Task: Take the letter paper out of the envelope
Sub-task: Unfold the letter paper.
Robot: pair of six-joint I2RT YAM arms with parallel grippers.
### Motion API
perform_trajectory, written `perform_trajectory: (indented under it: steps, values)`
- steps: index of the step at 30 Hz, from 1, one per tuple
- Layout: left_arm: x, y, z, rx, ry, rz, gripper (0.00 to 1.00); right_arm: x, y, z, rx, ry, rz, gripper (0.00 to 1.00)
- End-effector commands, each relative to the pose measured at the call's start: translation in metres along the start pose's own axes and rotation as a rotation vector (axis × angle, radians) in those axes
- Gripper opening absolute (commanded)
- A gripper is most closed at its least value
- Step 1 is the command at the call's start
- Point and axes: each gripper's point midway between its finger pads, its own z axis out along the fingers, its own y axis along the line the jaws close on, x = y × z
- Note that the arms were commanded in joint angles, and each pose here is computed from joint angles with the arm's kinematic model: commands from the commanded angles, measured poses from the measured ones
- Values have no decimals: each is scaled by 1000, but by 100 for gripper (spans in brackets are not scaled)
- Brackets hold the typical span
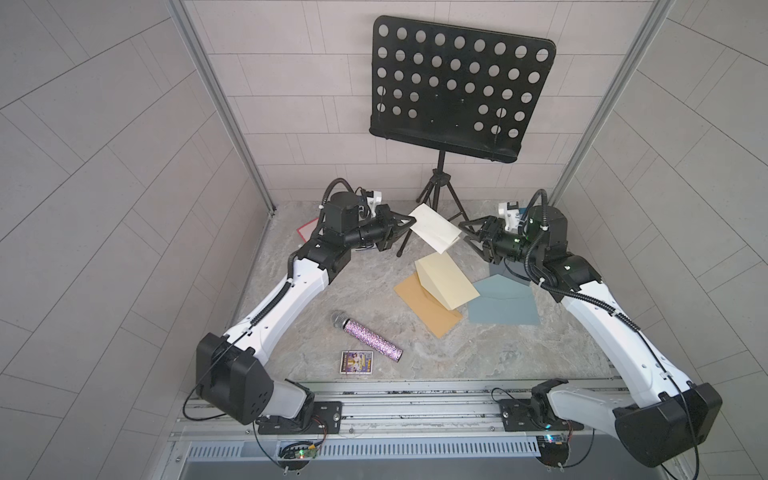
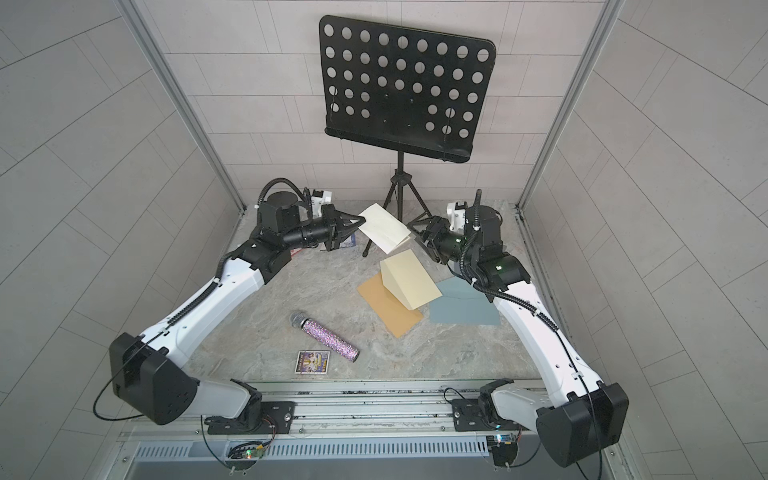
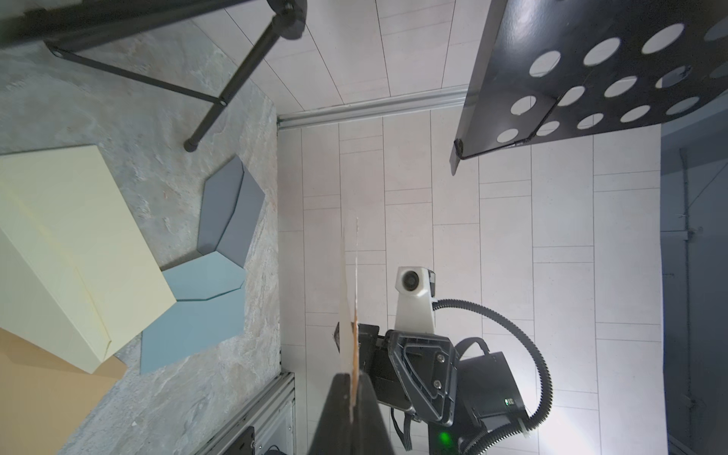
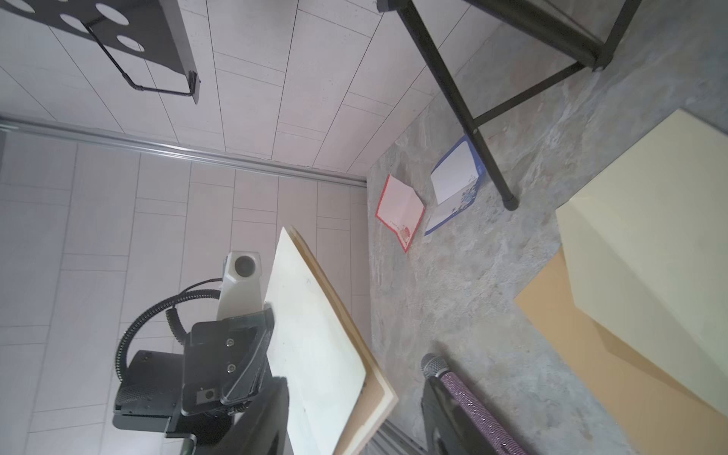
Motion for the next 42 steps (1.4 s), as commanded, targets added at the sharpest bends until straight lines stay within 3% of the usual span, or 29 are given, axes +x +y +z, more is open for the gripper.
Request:
perform_trajectory:
  steps: [1, 10, 17, 42]
  values:
    - [5, -31, 3, 93, 27, 21, 0, 1, 30, -12, -109, -2, 89, 56]
    - [12, -28, 8, 85, 48, 22, 0, -6, 23, -19, -77, -20, 98, 53]
    - [12, -30, 5, 77, 37, 31, 0, -14, 2, -42, 37, -90, 53, 52]
    - [17, -25, 15, 73, 48, 23, 0, 5, 18, -27, -69, -12, 126, 49]
